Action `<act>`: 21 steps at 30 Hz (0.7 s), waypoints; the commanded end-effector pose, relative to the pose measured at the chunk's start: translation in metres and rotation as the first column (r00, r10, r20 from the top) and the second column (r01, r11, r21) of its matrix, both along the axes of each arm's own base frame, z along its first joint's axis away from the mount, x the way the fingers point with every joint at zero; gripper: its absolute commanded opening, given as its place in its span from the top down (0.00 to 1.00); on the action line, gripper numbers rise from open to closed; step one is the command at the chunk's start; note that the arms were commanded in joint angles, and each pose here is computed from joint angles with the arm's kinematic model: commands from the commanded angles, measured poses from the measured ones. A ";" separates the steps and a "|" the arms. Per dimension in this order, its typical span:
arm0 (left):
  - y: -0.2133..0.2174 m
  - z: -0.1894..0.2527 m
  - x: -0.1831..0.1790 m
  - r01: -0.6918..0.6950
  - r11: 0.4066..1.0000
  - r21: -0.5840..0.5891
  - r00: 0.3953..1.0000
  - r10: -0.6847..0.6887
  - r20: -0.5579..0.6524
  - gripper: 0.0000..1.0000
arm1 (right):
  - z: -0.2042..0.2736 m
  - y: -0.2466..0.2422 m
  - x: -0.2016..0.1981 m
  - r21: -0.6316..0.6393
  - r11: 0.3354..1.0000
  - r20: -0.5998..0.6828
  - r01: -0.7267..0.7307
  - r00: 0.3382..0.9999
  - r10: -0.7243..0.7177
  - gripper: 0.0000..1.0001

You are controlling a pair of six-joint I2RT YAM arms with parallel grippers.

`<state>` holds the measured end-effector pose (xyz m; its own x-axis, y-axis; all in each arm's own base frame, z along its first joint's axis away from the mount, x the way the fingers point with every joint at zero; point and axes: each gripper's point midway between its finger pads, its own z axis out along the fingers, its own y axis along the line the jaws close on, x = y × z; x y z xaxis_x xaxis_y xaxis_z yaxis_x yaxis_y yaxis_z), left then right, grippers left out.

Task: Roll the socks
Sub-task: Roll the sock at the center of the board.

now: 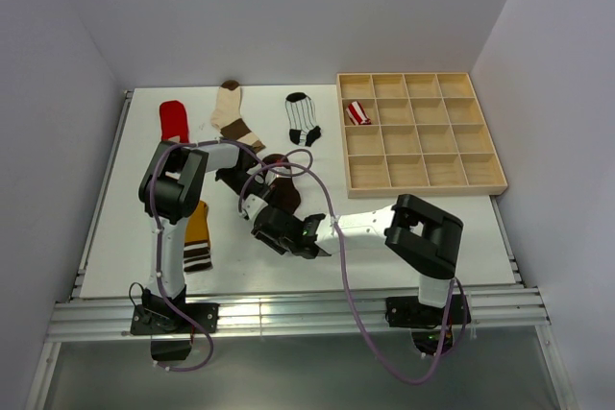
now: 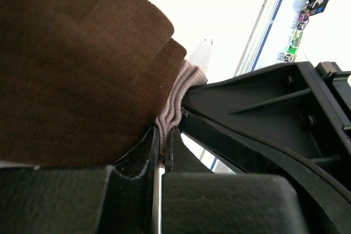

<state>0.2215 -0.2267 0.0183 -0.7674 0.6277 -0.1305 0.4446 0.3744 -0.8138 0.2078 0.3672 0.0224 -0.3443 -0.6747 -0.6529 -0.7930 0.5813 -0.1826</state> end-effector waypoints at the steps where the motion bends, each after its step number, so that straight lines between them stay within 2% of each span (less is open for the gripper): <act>1: 0.018 -0.026 0.000 0.078 0.994 0.081 0.995 -0.083 0.057 1.00 | -0.005 -0.019 0.021 -0.096 0.993 0.102 0.063 0.993 -0.053 0.58; 11: 0.021 -0.027 -0.001 0.084 0.993 0.083 0.995 -0.089 0.050 1.00 | 0.008 -0.025 0.026 -0.115 0.990 0.163 0.076 0.985 -0.057 0.58; 21: 0.025 -0.023 -0.003 0.097 0.992 0.075 0.995 -0.099 0.031 1.00 | -0.013 -0.029 0.024 -0.188 0.981 0.136 0.056 0.990 -0.031 0.58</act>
